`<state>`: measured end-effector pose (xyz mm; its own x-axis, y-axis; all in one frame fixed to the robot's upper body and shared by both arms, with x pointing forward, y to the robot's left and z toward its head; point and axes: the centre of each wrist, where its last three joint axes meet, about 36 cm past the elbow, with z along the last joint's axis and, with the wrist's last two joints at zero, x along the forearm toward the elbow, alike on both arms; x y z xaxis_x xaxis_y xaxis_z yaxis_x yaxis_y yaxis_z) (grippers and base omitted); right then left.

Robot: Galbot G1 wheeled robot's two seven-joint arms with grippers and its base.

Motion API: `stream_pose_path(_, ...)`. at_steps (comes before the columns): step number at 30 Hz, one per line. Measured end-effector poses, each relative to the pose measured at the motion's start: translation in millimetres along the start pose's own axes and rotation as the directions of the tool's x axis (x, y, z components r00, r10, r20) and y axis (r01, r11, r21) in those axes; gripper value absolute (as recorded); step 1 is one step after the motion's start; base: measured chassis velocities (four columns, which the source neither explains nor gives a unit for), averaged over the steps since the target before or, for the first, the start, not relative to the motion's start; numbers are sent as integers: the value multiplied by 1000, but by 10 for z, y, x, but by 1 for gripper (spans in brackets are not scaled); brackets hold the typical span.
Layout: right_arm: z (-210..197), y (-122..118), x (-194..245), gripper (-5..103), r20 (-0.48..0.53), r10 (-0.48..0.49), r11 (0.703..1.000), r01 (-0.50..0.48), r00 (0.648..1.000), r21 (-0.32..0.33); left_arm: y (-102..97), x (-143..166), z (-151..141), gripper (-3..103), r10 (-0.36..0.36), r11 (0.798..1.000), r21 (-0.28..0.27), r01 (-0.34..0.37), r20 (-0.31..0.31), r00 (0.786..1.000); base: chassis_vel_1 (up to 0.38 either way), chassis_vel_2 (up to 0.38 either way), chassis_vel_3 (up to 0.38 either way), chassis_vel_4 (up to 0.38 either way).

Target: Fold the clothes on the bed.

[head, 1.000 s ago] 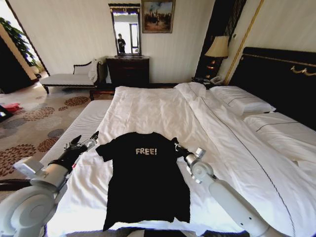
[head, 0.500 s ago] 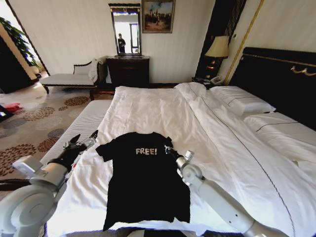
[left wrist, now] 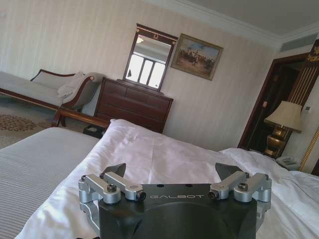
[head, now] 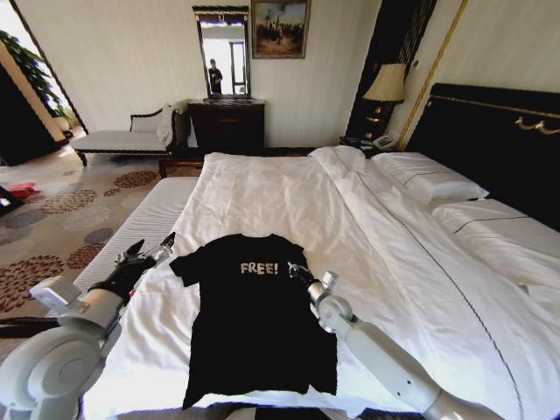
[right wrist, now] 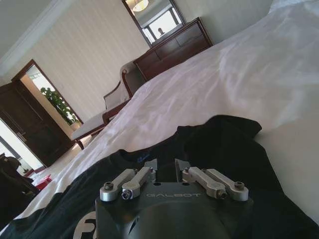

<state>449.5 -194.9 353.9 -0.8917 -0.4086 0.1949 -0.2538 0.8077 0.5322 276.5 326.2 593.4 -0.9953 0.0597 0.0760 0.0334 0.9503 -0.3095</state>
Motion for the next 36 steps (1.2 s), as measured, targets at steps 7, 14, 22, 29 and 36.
stream_pose_path(7,-39,25,160,47,21,-38,999,38,999,-4,-13,8,11,100,-1,1000,0,1,0,1000,0,0,0,0)
stream_pose_path(14,-105,-7,212,69,45,-46,999,46,998,4,-28,46,-5,100,-3,1000,-6,3,4,1000,0,0,0,0)
stream_pose_path(22,-321,-107,259,99,104,-2,1000,0,995,24,40,43,24,100,-31,1000,-4,31,-8,999,0,0,0,0)
stream_pose_path(29,-506,-209,319,100,158,22,999,-28,987,37,175,-79,239,100,-78,996,35,80,-65,995,0,0,0,0)
stream_pose_path(36,-640,-318,368,100,186,75,996,-83,980,35,391,-233,454,100,-157,985,47,164,-119,980,0,0,0,0)
